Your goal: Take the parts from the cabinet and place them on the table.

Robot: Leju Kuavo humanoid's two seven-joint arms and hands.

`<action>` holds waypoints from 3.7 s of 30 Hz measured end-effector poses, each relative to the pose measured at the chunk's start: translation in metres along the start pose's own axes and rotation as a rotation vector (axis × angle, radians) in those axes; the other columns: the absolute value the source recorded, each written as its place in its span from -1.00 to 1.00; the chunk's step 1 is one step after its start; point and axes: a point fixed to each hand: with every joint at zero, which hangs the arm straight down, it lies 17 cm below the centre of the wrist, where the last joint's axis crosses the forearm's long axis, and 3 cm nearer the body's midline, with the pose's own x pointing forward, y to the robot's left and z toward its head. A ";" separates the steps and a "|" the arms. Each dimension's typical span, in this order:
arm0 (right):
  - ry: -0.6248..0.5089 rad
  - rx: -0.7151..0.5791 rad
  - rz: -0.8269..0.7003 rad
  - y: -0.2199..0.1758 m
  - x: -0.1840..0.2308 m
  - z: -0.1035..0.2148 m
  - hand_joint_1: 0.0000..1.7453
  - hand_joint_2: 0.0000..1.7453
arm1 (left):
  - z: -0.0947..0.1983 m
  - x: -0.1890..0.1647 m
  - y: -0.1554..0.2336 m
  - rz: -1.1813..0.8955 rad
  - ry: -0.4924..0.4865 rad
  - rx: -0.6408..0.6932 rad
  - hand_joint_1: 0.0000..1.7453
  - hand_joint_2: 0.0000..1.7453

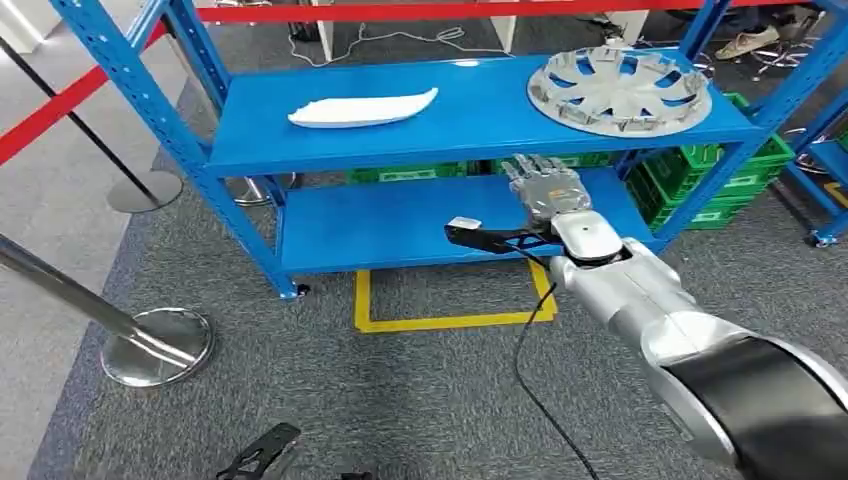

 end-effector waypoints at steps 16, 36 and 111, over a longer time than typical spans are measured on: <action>-0.010 0.006 -0.001 0.004 0.003 0.002 -1.00 1.00 | 0.000 -0.002 -0.001 -0.002 0.002 -0.002 -1.00 -1.00; -0.010 -0.006 0.001 -0.003 0.003 -0.001 -1.00 1.00 | 0.000 0.000 -0.001 -0.003 0.000 -0.003 -1.00 -1.00; -0.021 0.029 -0.007 0.017 0.012 0.006 -1.00 1.00 | 0.000 -0.003 -0.004 0.001 0.003 -0.006 -1.00 1.00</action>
